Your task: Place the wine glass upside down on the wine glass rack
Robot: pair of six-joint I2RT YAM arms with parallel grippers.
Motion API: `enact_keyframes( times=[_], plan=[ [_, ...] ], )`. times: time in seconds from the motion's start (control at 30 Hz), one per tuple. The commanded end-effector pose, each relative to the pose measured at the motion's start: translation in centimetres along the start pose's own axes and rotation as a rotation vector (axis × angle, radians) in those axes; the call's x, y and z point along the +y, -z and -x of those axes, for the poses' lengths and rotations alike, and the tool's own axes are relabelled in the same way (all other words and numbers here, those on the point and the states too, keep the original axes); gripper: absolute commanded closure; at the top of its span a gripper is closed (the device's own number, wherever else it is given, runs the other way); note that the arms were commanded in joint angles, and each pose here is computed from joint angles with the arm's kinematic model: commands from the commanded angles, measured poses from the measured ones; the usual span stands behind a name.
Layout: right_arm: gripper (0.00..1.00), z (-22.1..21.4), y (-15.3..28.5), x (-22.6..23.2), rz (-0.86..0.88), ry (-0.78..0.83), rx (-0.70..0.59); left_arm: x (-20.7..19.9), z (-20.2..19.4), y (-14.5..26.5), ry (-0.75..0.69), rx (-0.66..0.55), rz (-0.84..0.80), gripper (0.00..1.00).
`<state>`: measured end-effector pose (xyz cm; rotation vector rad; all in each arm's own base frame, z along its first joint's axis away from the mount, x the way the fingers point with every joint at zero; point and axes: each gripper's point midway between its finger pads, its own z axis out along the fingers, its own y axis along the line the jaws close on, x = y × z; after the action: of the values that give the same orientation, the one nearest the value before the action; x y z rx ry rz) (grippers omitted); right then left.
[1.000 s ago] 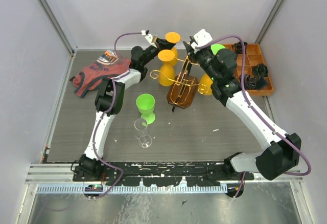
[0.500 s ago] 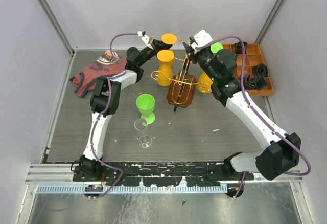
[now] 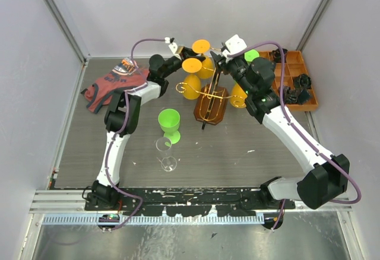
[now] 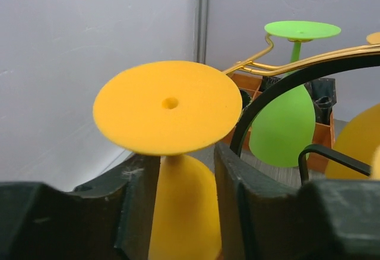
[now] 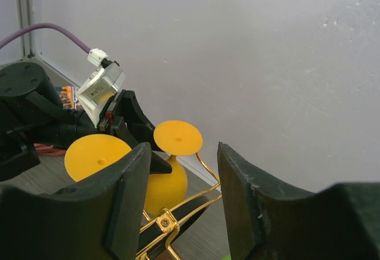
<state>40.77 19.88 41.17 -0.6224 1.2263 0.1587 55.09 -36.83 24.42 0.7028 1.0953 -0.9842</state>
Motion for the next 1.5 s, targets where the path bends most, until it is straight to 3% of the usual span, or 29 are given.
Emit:
enact_keyframes(
  times=[0.0, 0.5, 0.77, 0.87, 1.1, 1.33, 1.47],
  plan=[
    [0.43, 2.2, 0.1, -0.8, -0.025, -0.016, -0.068, -0.3, 2.3, 0.1, -0.035, -0.012, -0.004, 0.48],
    [0.36, 3.7, -0.9, -0.5, 0.016, -0.086, -0.068, 2.6, 4.6, 6.5, -0.056, -0.001, 0.154, 0.38],
    [0.34, 5.2, -2.1, 0.2, 0.103, -0.176, 0.033, 5.5, 7.2, 11.4, -0.003, 0.007, 0.345, 0.44],
    [0.33, 5.2, -2.1, 0.5, 0.117, -0.218, 0.068, 6.4, 7.8, 13.0, -0.005, 0.089, 0.451, 0.46],
    [0.33, 3.3, -1.8, 2.6, 0.172, -0.287, 0.176, 5.6, 9.0, 16.7, -0.033, 0.363, 0.6, 0.41],
    [0.34, 1.7, -0.7, 5.0, 0.224, -0.308, 0.261, 0.8, 9.1, 19.7, 0.082, 0.54, 0.577, 0.35],
    [0.34, 1.7, 0.5, 5.7, 0.24, -0.322, 0.266, -2.8, 8.6, 21.7, 0.044, 0.668, 0.537, 0.35]
  ],
)
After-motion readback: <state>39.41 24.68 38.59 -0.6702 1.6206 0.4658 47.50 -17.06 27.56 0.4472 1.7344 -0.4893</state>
